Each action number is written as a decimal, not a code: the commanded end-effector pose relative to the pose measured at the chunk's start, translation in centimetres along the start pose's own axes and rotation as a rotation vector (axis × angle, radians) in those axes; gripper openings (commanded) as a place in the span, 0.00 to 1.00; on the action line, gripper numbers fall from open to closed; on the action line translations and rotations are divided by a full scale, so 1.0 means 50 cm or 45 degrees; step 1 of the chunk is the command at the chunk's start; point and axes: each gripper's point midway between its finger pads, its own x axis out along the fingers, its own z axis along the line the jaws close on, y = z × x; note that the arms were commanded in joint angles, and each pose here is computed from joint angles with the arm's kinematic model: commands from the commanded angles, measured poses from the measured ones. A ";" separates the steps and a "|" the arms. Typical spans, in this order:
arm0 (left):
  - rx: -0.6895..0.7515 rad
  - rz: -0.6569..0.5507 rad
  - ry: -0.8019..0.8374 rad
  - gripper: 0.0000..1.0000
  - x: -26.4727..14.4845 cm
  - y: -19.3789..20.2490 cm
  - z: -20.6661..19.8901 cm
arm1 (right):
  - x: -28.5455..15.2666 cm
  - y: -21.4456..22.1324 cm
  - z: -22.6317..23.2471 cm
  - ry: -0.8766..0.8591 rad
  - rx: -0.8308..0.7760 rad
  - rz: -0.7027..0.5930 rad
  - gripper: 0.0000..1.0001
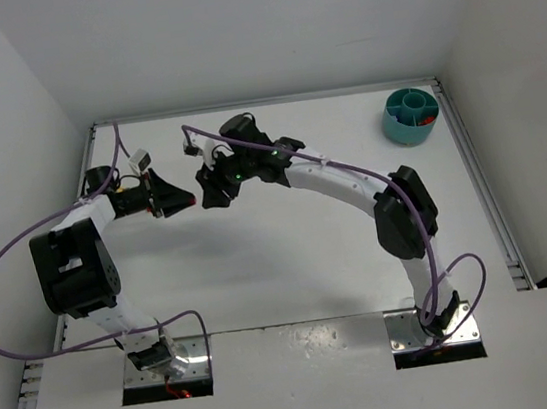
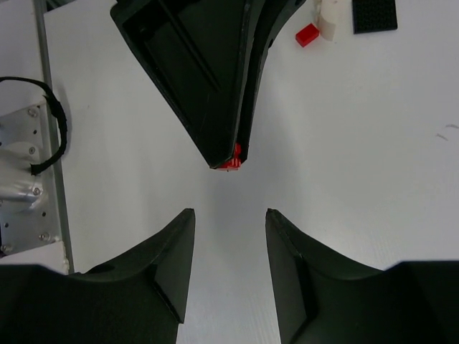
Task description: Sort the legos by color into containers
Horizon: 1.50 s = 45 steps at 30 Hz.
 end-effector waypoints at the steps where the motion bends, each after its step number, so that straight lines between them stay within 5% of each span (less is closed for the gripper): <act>1: -0.038 0.066 0.173 0.14 -0.010 0.021 -0.044 | 0.012 -0.050 0.007 0.003 -0.082 -0.076 0.45; 24: -0.016 0.089 0.177 0.14 -0.003 0.045 -0.058 | 0.056 -0.062 0.063 -0.063 -0.111 -0.078 0.34; 41: 0.020 0.088 0.177 0.15 -0.005 0.058 -0.074 | 0.058 -0.052 0.034 0.039 -0.103 -0.057 0.36; 45: 0.020 0.088 0.177 0.15 -0.005 0.058 -0.074 | 0.058 -0.052 0.034 0.039 -0.103 -0.057 0.25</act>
